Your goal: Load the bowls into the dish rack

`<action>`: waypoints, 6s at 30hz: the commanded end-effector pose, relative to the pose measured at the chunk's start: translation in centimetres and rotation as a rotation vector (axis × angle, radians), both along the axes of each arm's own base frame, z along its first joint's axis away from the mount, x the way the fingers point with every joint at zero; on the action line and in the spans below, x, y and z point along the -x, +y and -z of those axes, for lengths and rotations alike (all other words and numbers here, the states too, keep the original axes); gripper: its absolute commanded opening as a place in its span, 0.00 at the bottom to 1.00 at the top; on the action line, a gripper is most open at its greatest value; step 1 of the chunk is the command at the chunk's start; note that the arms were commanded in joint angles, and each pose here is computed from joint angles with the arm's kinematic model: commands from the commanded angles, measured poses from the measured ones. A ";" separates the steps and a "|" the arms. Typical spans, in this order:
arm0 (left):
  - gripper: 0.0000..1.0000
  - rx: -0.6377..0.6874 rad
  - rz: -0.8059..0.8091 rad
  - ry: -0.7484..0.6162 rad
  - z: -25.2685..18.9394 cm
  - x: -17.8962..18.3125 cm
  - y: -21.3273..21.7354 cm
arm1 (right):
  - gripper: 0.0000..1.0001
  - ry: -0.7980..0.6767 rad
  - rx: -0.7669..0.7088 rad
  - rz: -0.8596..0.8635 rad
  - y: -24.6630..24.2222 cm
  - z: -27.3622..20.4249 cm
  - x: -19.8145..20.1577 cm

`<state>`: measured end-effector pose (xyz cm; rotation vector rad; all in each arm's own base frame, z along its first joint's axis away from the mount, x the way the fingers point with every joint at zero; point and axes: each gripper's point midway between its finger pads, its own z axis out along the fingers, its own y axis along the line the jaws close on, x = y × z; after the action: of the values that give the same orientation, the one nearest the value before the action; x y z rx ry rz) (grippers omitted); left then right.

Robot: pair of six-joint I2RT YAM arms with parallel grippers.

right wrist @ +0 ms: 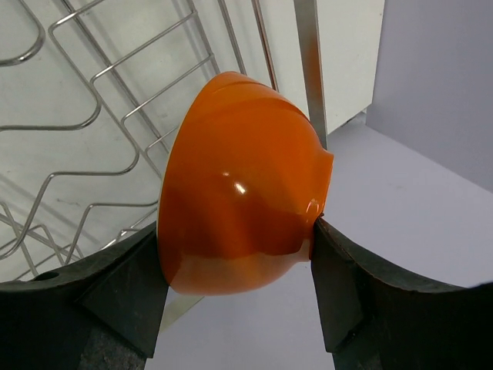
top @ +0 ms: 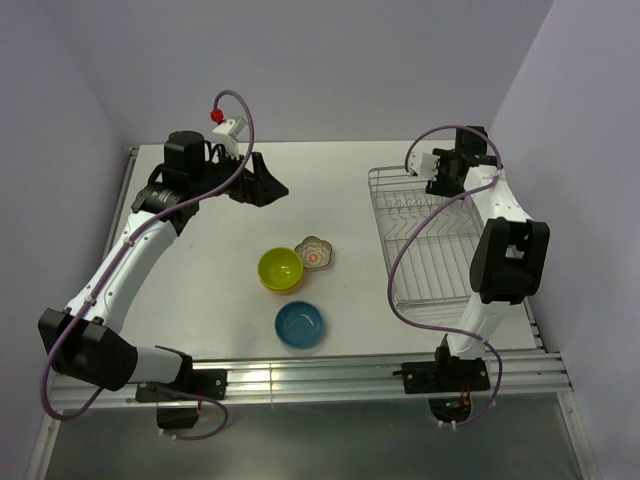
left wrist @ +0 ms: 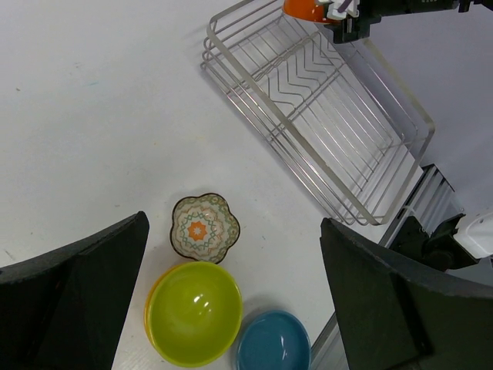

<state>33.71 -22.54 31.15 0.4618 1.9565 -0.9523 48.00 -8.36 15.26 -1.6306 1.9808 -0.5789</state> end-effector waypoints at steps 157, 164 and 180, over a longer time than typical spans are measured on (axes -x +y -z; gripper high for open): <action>0.42 -0.846 1.226 -0.326 27.2 16.3 -9.3 | 1.00 0.272 -1.305 0.628 9.6 -13.7 18.5; 0.34 -0.875 1.249 -0.335 27.3 17.2 -8.9 | 1.00 0.229 -1.308 0.636 9.2 -14.6 18.0; 0.00 -0.905 1.254 -0.436 21.5 18.8 -10.2 | 1.00 0.066 -1.331 0.583 9.0 -19.2 17.6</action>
<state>15.41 -31.15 5.12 2.3987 1.5464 -0.4458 30.43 0.78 30.69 -0.2414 2.1769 0.6599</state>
